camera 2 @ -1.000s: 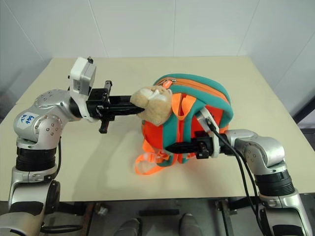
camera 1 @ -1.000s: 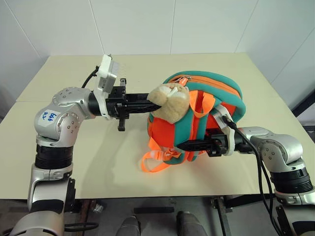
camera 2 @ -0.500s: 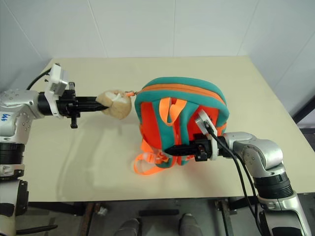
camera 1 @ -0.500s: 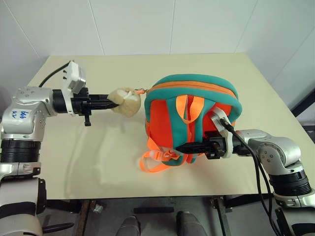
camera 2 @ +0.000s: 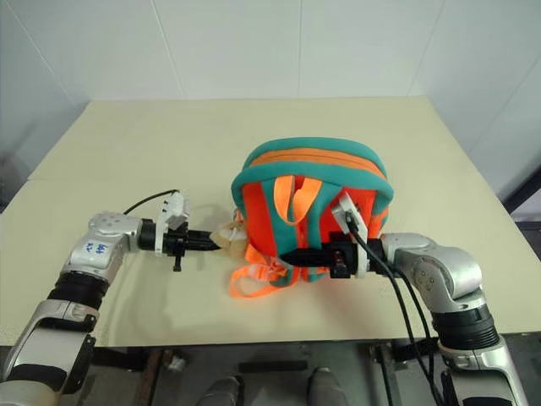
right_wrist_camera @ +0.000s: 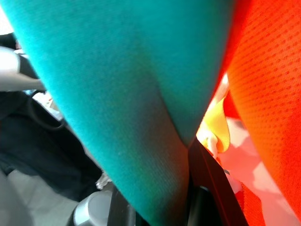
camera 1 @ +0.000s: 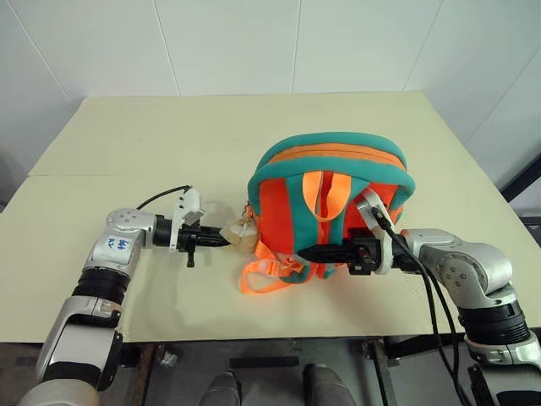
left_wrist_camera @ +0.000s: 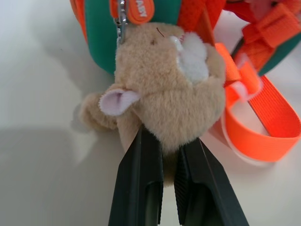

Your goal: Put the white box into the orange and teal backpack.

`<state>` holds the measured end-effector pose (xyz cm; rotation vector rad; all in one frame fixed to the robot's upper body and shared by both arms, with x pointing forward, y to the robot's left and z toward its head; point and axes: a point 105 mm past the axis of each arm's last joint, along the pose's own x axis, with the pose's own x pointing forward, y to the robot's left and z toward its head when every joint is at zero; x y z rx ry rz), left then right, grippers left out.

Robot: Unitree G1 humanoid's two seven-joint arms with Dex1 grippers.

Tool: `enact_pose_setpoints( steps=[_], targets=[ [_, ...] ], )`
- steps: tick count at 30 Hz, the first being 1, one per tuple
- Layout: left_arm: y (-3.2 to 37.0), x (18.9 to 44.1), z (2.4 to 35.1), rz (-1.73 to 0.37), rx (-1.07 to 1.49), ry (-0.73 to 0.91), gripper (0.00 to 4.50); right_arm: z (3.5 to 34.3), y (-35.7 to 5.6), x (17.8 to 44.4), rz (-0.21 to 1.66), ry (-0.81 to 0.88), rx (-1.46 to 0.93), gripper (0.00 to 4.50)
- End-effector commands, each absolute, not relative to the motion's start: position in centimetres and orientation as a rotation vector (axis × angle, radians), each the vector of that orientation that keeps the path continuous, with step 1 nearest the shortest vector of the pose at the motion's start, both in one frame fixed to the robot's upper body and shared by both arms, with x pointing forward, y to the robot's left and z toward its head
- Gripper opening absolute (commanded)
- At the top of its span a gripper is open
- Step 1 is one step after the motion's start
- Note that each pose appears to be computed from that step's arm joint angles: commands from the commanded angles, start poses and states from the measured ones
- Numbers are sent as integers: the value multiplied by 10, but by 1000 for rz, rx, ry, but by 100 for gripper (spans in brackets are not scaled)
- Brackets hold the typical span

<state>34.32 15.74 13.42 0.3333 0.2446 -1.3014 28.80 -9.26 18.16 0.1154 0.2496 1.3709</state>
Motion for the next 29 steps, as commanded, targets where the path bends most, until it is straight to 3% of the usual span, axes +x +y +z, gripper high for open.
enact_pose_setpoints(
  steps=[1,5,12,13,15,20,29],
  targets=[
    [154,331,154,-1317,366,192,40,190,-103,301,1267,141,40,77],
    [156,312,192,-1278,386,90,163,205,-112,301,1213,2,-16,199],
    [181,285,183,-1156,367,107,381,208,-151,296,1075,-12,-81,436],
    [186,281,180,-1136,362,114,410,208,-159,295,1046,-5,-82,450],
    [198,276,176,-1085,355,122,447,205,-174,293,1009,19,-108,450],
    [212,265,166,-1053,340,153,447,194,-210,289,940,74,-237,450],
    [219,288,176,-1048,414,100,447,191,-250,297,888,115,-376,450]
  ],
)
